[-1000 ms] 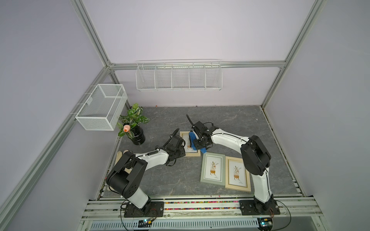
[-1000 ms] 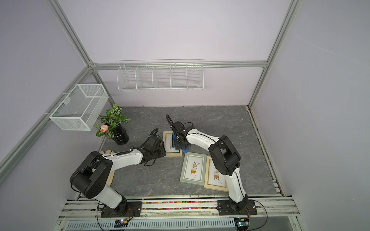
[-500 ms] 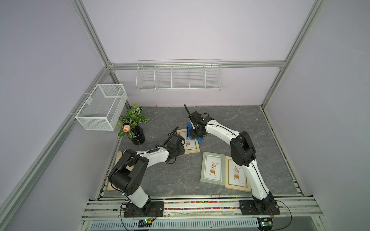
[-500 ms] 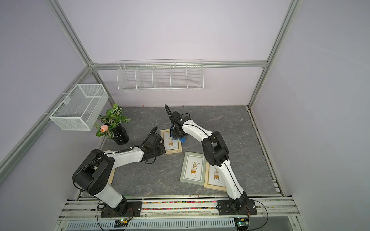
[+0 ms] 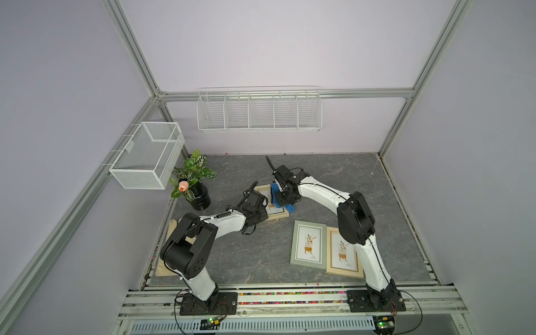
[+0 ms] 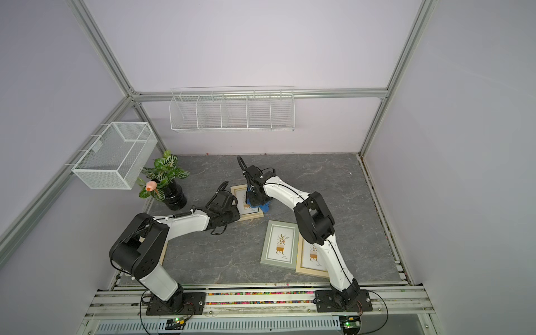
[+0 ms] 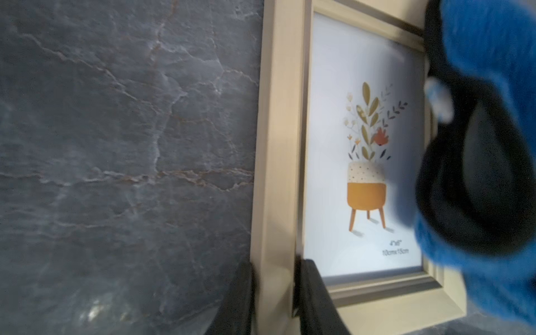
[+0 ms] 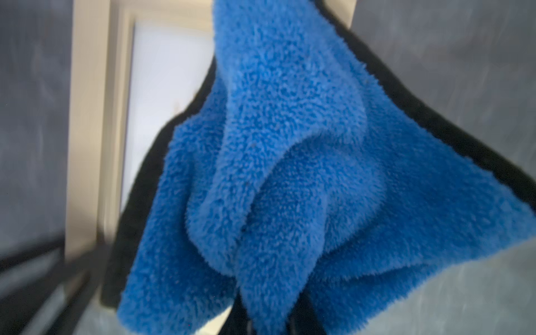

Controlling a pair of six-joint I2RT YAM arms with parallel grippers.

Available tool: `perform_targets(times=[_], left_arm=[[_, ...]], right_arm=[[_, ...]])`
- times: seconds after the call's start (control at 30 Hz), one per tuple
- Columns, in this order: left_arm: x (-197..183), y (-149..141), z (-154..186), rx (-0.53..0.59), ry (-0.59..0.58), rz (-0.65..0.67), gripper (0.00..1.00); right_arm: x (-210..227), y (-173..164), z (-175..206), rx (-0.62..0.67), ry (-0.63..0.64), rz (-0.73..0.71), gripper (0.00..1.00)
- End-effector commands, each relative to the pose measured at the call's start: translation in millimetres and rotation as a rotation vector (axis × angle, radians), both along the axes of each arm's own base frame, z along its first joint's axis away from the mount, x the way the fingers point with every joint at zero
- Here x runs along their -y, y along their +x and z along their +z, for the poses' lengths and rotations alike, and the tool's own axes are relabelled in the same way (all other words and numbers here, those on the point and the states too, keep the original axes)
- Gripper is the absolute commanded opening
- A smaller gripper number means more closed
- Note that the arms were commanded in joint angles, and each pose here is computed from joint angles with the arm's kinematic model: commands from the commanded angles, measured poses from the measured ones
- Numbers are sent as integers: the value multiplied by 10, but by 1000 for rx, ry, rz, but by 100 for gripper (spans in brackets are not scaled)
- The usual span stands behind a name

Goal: Wipe the picture frame with a cloth
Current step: Wipe the dirt from the picture frame.

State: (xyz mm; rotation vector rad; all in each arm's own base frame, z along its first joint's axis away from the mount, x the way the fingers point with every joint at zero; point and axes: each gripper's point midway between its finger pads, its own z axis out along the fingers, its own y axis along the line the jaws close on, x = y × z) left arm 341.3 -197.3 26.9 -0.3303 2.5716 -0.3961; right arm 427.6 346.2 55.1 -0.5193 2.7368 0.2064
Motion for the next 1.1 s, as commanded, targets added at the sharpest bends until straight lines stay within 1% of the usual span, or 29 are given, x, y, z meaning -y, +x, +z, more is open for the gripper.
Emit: perform_targets(times=[0.0, 0.07, 0.17, 0.3, 0.4, 0.57, 0.63, 0.73, 0.8, 0.93, 1.0, 1.07], left_arm=[[-319, -408, -427, -195, 120, 37, 25], [-328, -412, -420, -196, 121, 44, 25], [-340, -415, -424, -194, 117, 57, 25], [-322, -395, -431, -189, 107, 64, 25], [-281, -369, -443, -187, 89, 58, 25], [-153, -322, -462, -188, 31, 48, 24], [-115, -318, -447, -182, 3, 50, 24], [-100, -331, -429, -176, -21, 57, 24], [-102, -338, -412, -170, -30, 59, 24], [-91, -354, -402, -163, -46, 54, 24], [-50, -343, -410, -164, -60, 44, 24], [-13, -321, -416, -165, -71, 35, 24]], right_arm=[[91, 24, -131, -66, -78, 13, 7], [96, -24, -160, -71, -109, 29, 7], [126, -229, -183, -59, -132, 52, 7], [211, -606, -103, -50, -93, 49, 7], [232, -764, -112, -64, -67, 33, 7], [-57, -962, -175, -103, 24, 45, 7], [-175, -990, -219, -128, 70, 40, 7], [-189, -932, -265, -128, 60, 28, 7], [-97, -858, -268, -115, 39, 3, 7], [222, -715, -254, -97, 21, -70, 7], [249, -713, -263, -96, 15, -66, 7], [145, -764, -286, -108, 26, -43, 7]])
